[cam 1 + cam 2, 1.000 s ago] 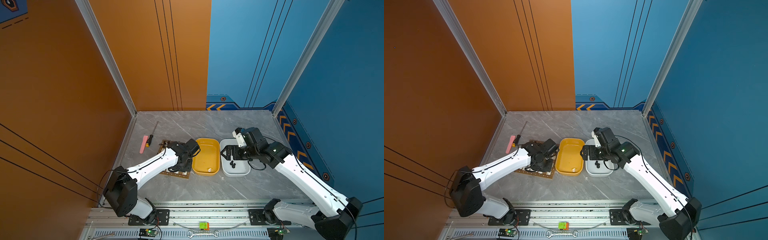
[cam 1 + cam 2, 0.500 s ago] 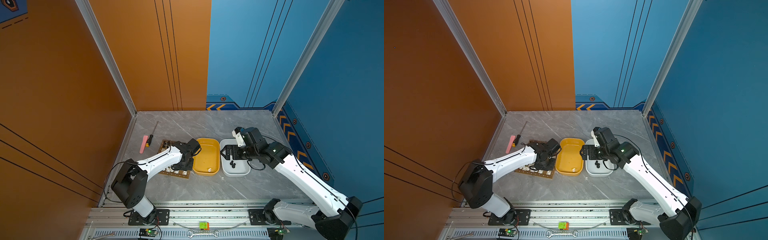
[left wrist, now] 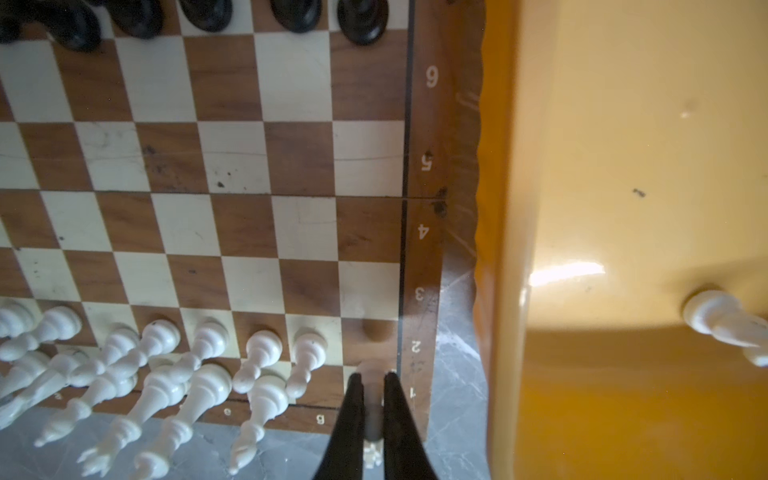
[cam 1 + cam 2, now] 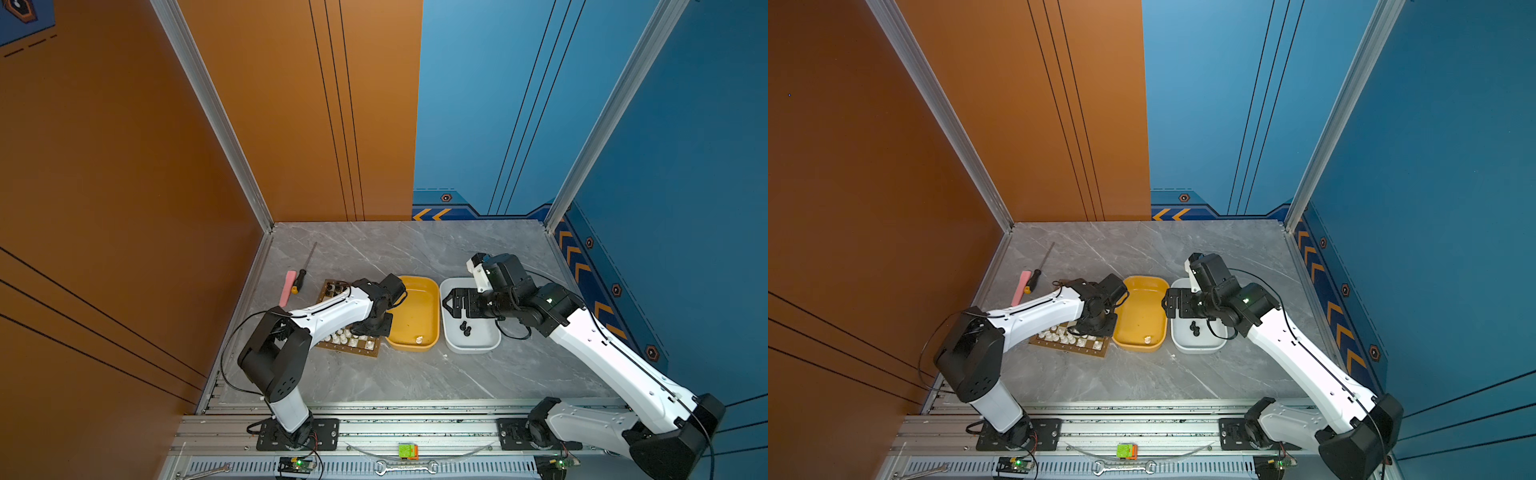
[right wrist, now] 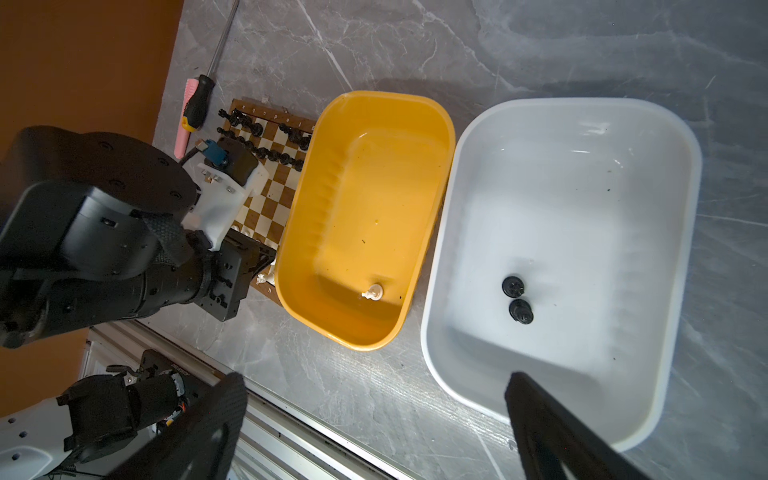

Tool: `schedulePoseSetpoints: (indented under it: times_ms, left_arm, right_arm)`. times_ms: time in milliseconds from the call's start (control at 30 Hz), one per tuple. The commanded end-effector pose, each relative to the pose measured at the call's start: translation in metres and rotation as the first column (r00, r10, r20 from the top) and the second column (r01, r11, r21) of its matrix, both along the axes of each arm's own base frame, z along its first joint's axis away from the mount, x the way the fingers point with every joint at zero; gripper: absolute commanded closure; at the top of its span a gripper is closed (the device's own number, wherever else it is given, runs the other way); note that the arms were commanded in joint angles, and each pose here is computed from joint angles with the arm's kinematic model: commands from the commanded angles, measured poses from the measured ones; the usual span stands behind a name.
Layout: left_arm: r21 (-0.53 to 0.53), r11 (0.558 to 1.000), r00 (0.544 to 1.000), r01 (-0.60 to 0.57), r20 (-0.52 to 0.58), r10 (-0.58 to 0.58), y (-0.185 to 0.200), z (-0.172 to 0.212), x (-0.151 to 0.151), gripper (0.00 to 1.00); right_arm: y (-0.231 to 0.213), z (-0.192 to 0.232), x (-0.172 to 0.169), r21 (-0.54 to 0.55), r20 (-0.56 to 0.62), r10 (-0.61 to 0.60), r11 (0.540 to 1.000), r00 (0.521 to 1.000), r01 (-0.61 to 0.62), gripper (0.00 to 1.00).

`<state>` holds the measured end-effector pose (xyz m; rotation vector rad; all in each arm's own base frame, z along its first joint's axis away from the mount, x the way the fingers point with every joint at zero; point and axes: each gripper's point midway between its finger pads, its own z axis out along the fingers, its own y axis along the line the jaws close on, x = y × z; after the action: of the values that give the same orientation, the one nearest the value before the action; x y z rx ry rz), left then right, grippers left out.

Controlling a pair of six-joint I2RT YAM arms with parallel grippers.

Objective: Set up the chess pieces on the board
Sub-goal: 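Carry the white pawn with the left gripper to the board's nearest edge, then lower the white pawn onto the second rank and open the left gripper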

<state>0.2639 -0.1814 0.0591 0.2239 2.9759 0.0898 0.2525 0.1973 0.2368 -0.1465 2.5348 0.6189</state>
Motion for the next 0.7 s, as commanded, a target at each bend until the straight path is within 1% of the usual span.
schedulePoseSetpoints:
  times_ms: [0, 433, 533, 667]
  left_arm:
    - [-0.015, 1.000, 1.000, 0.001, -0.021, -0.001, -0.0018, -0.0038, 0.0043, 0.93]
    - [-0.020, 1.000, 0.999, 0.000, -0.041, -0.001, -0.0041, -0.0101, 0.0046, 0.91]
    - [-0.019, 1.000, 0.999, 0.001, -0.040, -0.002, -0.0034, -0.0102, 0.0039, 0.86]
    - [-0.016, 1.000, 0.999, -0.001, -0.038, 0.001, -0.0024, -0.0102, 0.0042, 0.76]
  right_arm:
    - [-0.0050, 0.0068, 0.0042, -0.001, 0.011, -0.026, 1.000, 1.000, 0.026, 0.00]
    - [-0.0087, 0.0061, 0.0053, 0.001, 0.005, -0.034, 0.999, 0.999, 0.034, 0.00]
    - [-0.0090, 0.0056, 0.0053, 0.000, 0.005, -0.035, 0.999, 0.999, 0.035, 0.00]
    - [-0.0084, 0.0062, 0.0054, 0.001, 0.005, -0.033, 0.999, 0.999, 0.033, 0.00]
